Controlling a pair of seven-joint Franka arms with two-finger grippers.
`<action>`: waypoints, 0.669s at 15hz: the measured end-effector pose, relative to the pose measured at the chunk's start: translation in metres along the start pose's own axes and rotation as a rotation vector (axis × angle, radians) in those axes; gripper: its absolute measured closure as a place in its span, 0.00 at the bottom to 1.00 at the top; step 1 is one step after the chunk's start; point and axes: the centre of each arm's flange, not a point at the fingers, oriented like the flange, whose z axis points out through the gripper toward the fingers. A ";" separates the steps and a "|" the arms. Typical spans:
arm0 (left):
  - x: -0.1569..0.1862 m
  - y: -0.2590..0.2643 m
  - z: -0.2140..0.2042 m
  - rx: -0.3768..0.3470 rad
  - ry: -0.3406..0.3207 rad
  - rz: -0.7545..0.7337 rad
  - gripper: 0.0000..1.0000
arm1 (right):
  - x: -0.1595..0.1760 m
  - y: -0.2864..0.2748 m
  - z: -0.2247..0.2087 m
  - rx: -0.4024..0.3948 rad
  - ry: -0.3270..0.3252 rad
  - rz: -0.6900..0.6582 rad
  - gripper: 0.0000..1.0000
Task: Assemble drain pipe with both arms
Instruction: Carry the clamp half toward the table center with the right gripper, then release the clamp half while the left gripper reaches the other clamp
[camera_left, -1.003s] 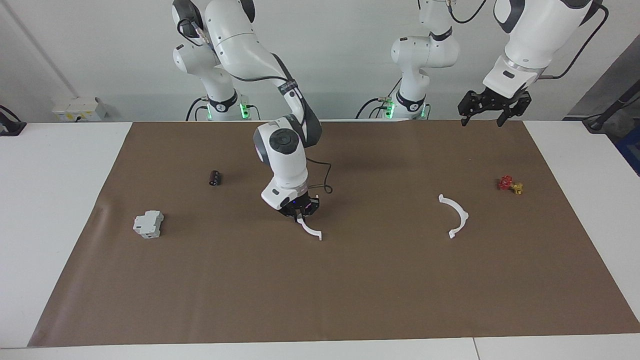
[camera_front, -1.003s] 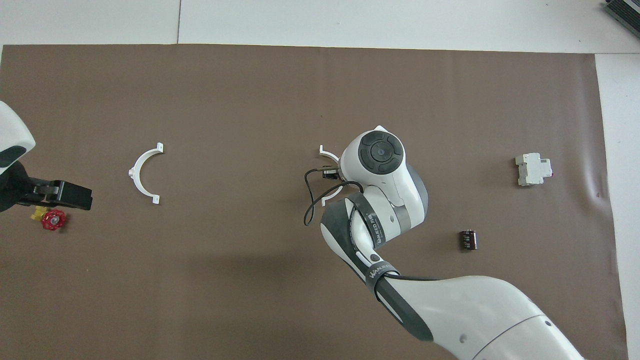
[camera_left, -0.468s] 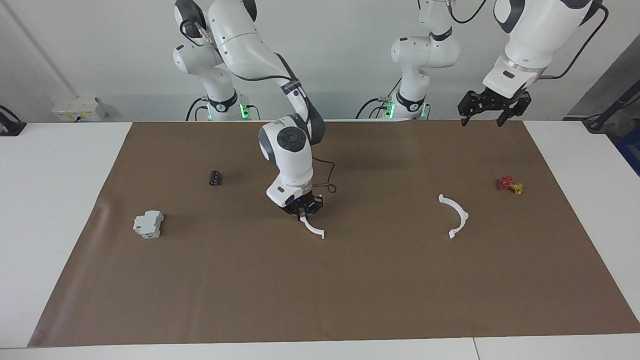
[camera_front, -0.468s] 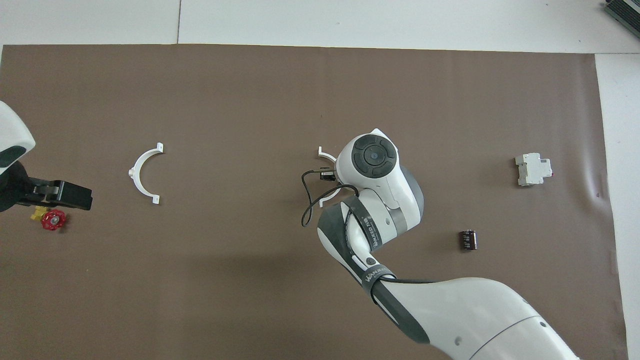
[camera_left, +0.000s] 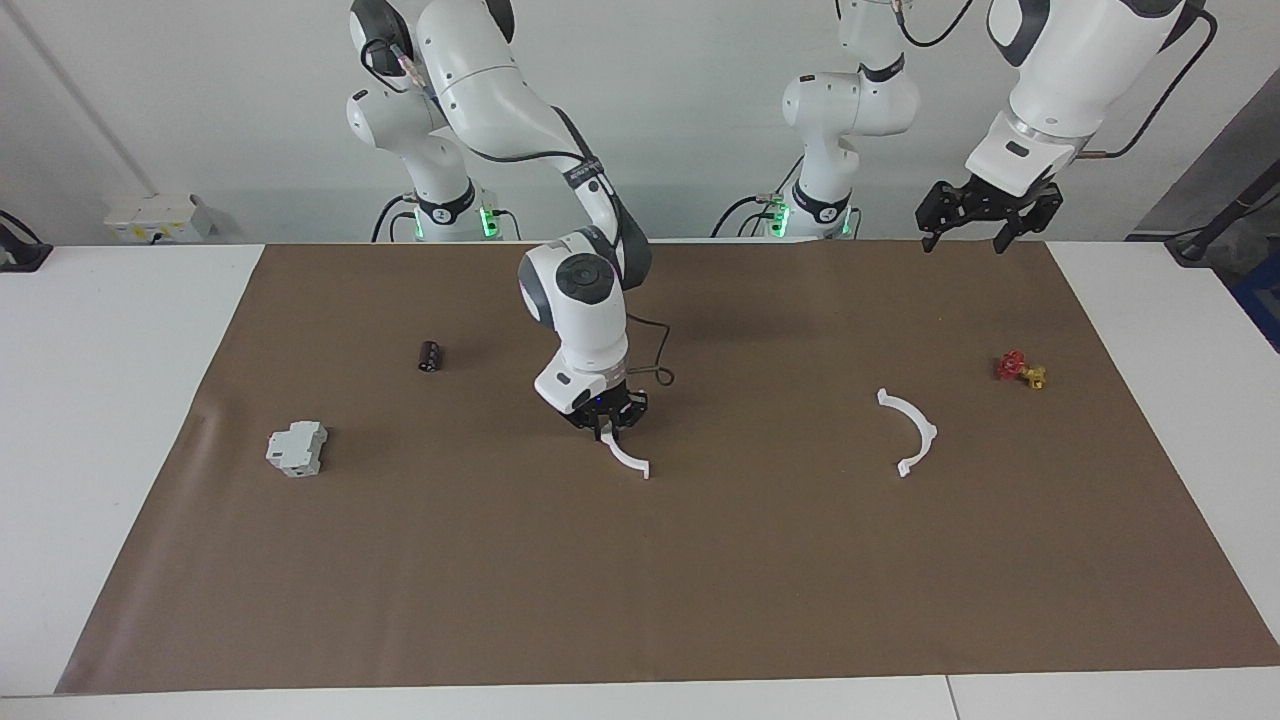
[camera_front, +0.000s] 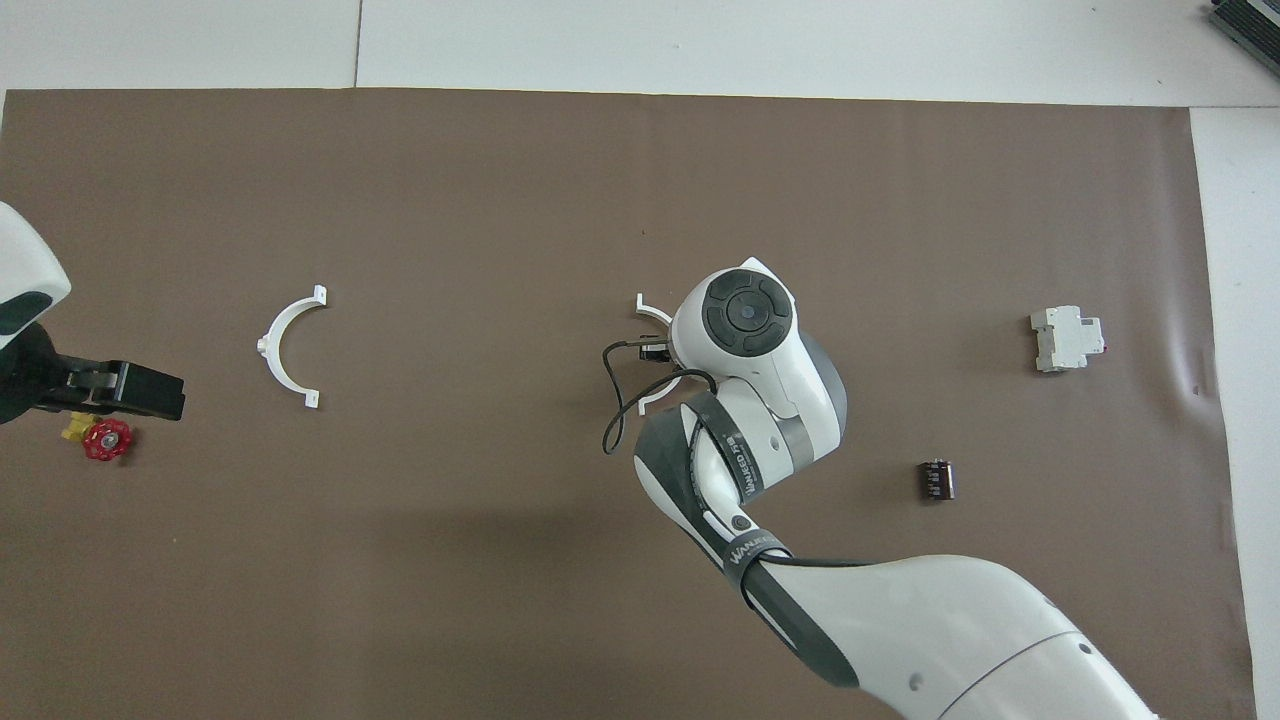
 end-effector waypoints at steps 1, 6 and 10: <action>0.000 0.000 0.000 0.000 0.000 0.000 0.00 | 0.000 -0.003 -0.006 0.006 0.009 0.006 0.35; 0.009 -0.003 0.014 0.000 0.074 -0.024 0.00 | 0.037 0.053 -0.099 0.033 0.091 0.091 0.00; 0.012 -0.018 0.052 -0.005 0.143 -0.090 0.00 | 0.064 0.162 -0.164 0.000 0.090 0.088 0.00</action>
